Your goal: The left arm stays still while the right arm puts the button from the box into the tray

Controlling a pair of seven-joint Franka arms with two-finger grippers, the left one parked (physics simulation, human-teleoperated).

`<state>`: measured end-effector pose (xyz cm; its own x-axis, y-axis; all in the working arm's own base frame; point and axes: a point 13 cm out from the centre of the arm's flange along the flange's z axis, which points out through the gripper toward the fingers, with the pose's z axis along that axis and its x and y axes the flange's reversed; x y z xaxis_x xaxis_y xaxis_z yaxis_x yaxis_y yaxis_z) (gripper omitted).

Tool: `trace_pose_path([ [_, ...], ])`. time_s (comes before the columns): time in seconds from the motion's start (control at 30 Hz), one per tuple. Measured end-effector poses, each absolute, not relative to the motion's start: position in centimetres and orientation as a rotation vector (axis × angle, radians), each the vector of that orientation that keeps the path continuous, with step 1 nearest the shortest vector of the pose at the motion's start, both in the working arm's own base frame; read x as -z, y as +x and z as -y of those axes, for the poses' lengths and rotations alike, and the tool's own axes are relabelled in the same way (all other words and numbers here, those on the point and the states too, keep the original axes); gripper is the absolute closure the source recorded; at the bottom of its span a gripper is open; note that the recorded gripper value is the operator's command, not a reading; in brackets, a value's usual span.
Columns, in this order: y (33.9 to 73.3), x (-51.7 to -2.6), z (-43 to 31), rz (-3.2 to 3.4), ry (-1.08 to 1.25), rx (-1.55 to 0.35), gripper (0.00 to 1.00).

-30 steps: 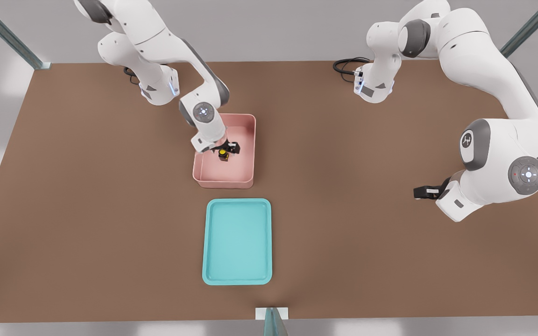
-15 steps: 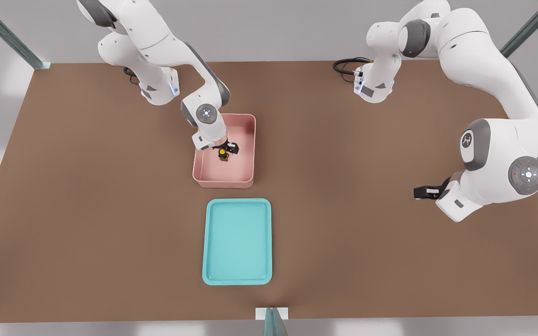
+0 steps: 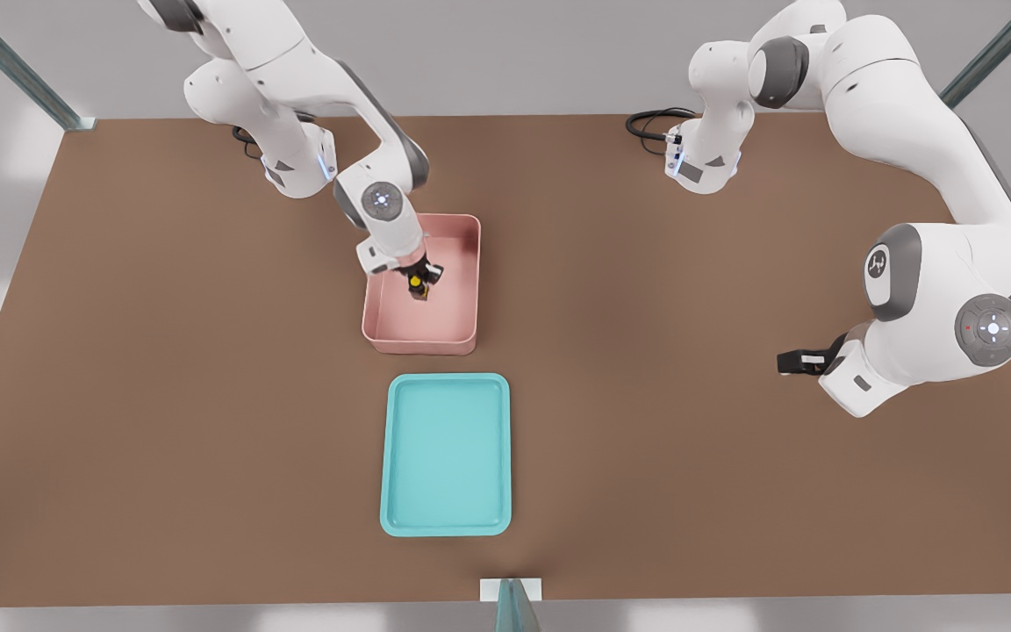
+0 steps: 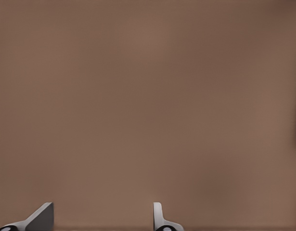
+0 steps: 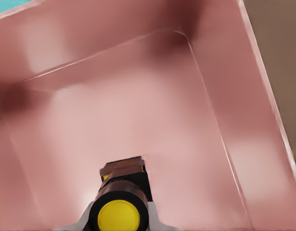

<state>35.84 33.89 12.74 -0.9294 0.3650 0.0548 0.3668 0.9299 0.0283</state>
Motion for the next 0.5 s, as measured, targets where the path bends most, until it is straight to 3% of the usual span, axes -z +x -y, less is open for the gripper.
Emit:
trace_pose_path([
  [0.13,38.8,-18.7,-34.9,3.070,-0.610,0.129,0.58],
  [0.3,45.6,-25.9,-35.1,3.094,-0.698,0.171,0.57],
  [0.5,54.3,-27.0,-33.4,3.055,-0.848,0.124,0.56],
])
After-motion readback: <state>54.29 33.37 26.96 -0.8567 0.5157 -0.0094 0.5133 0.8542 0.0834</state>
